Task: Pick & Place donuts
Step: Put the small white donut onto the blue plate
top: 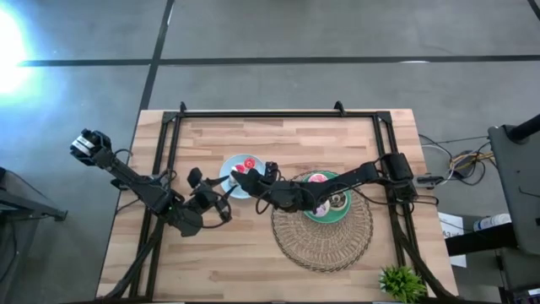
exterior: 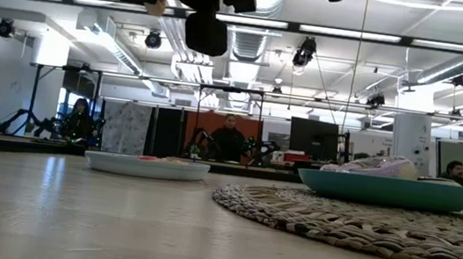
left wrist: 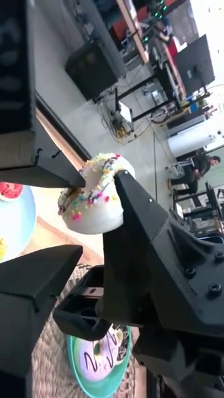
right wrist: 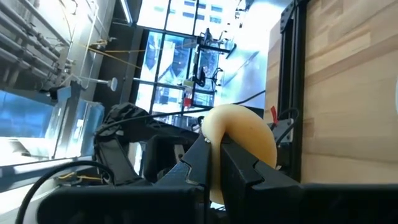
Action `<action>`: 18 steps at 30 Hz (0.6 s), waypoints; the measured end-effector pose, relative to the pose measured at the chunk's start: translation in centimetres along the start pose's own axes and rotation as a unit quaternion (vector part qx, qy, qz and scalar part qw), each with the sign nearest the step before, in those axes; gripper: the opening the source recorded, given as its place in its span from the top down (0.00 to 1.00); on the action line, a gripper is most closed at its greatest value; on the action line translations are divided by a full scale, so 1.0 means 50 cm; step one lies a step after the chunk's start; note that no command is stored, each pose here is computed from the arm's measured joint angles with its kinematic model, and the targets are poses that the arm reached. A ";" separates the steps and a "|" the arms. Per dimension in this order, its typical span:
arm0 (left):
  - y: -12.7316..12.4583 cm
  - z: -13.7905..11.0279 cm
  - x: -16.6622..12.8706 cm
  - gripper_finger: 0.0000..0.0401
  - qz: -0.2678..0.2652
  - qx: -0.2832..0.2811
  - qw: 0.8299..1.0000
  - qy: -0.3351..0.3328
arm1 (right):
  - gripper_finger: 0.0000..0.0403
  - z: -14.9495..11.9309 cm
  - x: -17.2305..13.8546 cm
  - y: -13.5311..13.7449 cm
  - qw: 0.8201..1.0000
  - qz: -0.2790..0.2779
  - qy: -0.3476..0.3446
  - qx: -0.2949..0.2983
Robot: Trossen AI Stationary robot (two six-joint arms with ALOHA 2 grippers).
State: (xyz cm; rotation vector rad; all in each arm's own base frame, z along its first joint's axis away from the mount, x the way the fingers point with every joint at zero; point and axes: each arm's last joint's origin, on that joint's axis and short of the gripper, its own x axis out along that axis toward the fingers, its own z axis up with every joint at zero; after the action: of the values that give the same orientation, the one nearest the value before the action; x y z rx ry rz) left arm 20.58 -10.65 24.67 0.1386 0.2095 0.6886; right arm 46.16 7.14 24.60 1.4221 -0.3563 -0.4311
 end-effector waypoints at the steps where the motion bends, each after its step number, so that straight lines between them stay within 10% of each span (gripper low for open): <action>1: 0.000 0.000 0.000 0.67 0.003 0.004 1.000 -0.001 | 0.97 -0.001 -0.001 0.000 1.000 0.001 0.002 0.000; 18: 0.000 0.020 -0.002 0.98 0.010 0.046 0.999 -0.004 | 0.90 -0.011 -0.007 0.001 0.999 -0.009 0.047 -0.024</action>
State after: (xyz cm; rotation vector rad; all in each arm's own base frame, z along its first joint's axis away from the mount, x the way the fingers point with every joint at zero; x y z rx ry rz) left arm 20.74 -10.74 25.63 0.2323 0.2324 0.6988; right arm 46.10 7.78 24.58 1.3940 -0.2552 -0.3841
